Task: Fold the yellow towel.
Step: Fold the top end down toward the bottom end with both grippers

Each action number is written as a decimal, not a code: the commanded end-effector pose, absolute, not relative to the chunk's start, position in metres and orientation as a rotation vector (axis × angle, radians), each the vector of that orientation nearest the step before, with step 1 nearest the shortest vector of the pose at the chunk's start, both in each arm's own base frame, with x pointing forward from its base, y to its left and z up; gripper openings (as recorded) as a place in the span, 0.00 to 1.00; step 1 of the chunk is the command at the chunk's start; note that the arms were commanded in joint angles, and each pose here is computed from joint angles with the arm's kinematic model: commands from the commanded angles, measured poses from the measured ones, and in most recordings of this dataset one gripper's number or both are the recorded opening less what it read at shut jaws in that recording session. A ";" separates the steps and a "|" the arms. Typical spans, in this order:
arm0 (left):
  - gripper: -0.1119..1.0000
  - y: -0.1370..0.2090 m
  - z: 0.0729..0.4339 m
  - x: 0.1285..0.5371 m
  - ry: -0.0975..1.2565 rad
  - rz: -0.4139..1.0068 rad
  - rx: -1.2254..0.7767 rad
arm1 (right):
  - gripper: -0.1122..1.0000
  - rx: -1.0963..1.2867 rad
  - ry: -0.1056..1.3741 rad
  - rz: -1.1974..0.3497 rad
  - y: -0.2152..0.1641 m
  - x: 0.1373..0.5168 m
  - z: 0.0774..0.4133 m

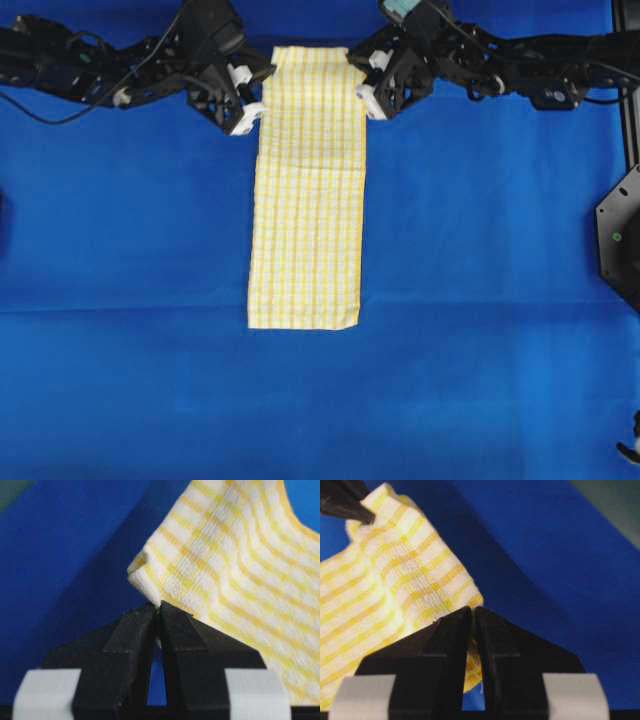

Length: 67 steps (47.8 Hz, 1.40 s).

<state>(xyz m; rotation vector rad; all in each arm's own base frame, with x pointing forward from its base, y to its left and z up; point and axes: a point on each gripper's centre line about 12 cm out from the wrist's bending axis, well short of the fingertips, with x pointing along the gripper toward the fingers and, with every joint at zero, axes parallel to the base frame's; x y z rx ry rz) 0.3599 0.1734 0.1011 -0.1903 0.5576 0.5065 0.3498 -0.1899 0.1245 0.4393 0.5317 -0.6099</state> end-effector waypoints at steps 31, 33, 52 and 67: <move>0.11 0.032 0.137 0.353 0.470 0.204 -0.264 | 0.17 0.453 0.530 -0.327 -0.054 0.354 0.149; 0.11 0.026 0.137 0.352 0.472 0.192 -0.275 | 0.17 0.454 0.534 -0.312 -0.047 0.355 0.149; 0.11 -0.033 0.134 0.350 0.488 0.045 -0.282 | 0.17 0.485 0.572 -0.200 0.010 0.355 0.146; 0.11 -0.042 0.127 0.345 0.514 0.024 -0.272 | 0.17 0.478 0.561 -0.175 0.023 0.357 0.143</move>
